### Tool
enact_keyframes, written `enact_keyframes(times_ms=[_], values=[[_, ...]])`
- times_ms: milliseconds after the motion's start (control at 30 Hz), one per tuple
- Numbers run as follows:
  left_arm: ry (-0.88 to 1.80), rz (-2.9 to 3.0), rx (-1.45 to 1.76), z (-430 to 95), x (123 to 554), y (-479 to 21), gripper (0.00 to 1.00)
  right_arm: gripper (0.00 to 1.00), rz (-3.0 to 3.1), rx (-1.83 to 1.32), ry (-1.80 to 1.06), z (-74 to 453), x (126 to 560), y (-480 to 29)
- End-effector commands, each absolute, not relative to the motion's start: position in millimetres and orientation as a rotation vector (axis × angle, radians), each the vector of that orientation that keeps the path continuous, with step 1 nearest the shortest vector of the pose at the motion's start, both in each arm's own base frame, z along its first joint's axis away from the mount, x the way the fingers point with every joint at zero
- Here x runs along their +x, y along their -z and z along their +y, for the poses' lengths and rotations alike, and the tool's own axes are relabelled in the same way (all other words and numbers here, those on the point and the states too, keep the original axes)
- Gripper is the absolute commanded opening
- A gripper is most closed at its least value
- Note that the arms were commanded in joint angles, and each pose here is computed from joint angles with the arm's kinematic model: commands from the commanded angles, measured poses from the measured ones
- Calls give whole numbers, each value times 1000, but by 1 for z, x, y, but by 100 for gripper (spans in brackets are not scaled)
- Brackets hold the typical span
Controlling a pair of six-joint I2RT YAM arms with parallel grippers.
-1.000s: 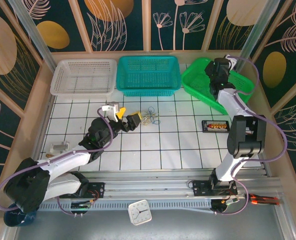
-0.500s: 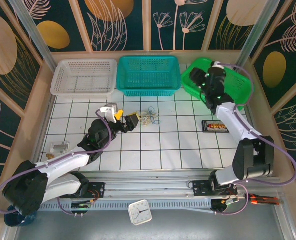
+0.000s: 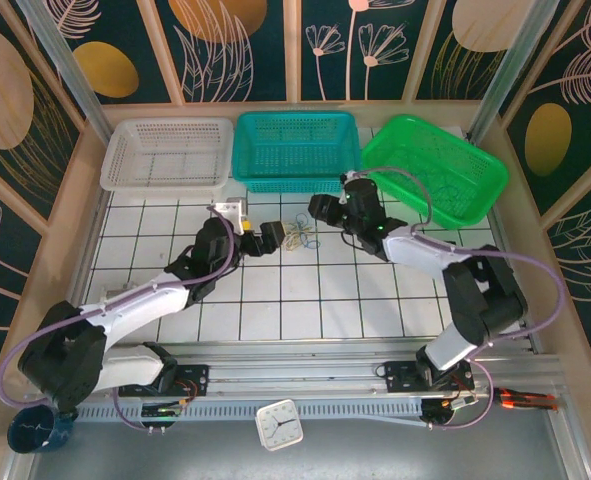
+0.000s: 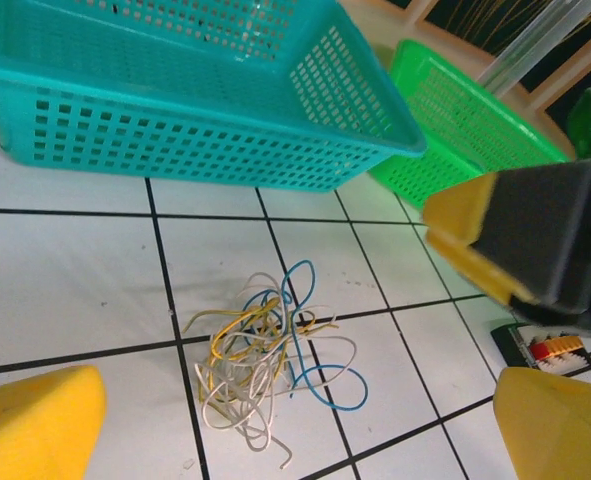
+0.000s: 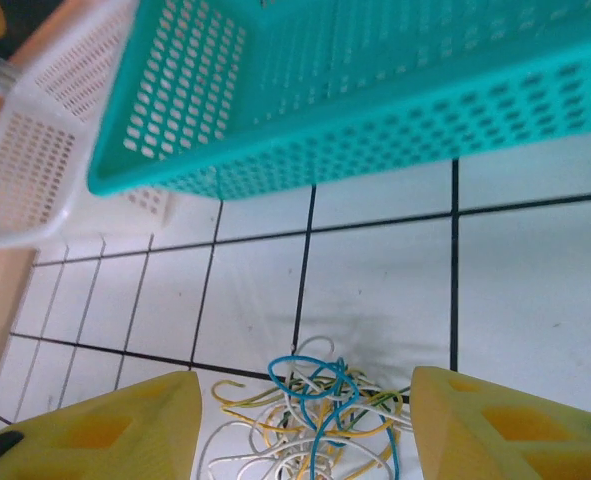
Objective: Untangle the cables
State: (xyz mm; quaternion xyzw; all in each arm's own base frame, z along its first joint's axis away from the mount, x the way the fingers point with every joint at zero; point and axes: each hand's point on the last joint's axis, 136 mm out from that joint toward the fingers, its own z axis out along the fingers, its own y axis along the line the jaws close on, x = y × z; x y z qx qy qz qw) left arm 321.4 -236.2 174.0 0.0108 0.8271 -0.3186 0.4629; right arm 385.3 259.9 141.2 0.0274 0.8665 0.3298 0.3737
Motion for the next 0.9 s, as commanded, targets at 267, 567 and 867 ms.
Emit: enact_keyframes(times_ms=[267, 567, 867], values=[[869, 2145, -95, -223, 338, -168, 99, 55, 2264, 60, -913, 294, 398, -92], [868, 2147, -70, -221, 339, -168, 99, 44, 2315, -76, -1032, 328, 358, -80], [855, 2149, -56, -220, 338, -164, 99, 29, 2380, -120, -1072, 334, 299, -67]])
